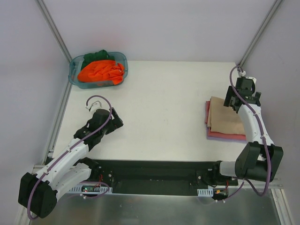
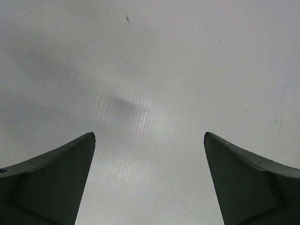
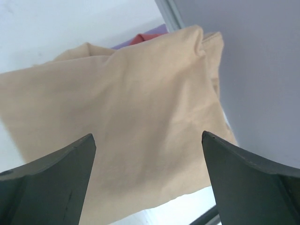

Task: Fold and stack the t-shirts
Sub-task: Put the neatly folded tshirt into the corner of the board with the right arm

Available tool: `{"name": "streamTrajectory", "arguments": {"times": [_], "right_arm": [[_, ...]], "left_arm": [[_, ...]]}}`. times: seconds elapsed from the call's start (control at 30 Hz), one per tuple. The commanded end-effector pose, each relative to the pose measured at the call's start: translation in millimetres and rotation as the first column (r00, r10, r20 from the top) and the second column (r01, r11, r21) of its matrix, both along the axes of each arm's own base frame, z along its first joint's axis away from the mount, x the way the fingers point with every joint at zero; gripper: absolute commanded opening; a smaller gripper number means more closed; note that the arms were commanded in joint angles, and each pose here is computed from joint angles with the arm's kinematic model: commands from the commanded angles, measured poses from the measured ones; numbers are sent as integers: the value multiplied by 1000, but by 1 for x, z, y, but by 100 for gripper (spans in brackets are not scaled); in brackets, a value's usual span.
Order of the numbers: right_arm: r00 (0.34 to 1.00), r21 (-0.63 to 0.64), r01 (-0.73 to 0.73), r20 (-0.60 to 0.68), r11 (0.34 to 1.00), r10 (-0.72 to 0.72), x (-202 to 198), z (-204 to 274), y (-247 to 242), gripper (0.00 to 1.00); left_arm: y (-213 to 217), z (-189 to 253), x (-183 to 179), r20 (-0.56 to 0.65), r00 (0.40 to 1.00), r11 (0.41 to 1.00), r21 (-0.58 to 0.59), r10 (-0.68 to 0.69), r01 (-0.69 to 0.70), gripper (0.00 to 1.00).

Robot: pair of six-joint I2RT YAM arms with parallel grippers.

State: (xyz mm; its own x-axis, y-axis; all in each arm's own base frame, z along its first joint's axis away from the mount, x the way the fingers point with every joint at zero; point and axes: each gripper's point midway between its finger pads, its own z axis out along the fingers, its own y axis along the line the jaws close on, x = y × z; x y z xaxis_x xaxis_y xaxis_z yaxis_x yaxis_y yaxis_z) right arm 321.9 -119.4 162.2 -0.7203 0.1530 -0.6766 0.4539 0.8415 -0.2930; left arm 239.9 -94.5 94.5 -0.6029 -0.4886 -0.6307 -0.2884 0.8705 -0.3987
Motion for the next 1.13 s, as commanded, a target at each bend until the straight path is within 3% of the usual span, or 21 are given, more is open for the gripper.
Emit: {"name": "streamTrajectory", "arguments": {"times": [0.0, 0.13, 0.27, 0.47, 0.63, 0.73, 0.8, 0.93, 1.1], "right_arm": [[982, 158, -94, 176, 983, 66, 2, 27, 35, 96], [943, 283, -229, 301, 932, 140, -11, 35, 75, 96], [898, 400, -402, 347, 824, 270, -28, 19, 137, 96], [735, 395, -676, 427, 622, 528, -62, -9, 229, 96], [622, 416, -783, 525, 462, 581, -79, -19, 278, 96], [632, 452, -773, 482, 446, 607, -91, -36, 281, 96], [656, 439, -754, 471, 488, 590, -88, -42, 273, 96], [605, 410, -796, 531, 444, 594, -91, -38, 278, 96], [626, 377, -774, 575, 509, 526, -85, -34, 267, 96]], "left_arm": [[-3, 17, 7, 33, 999, 1000, -23, 4, -3, 99], [-9, 28, 8, 56, 998, 999, -39, -30, 32, 99], [-17, 44, 8, 93, 993, 994, -73, -71, 78, 99], [-22, 55, 2, 127, 986, 988, -100, -105, 118, 99], [-20, 44, -6, 115, 985, 986, -89, -128, 138, 99], [-17, 37, -11, 102, 985, 987, -74, -137, 144, 99], [-16, 35, -13, 93, 987, 987, -73, -134, 141, 99], [-17, 34, -13, 84, 989, 988, -86, -122, 129, 99], [-14, 35, -8, 77, 994, 992, -85, -83, 89, 99]]}}
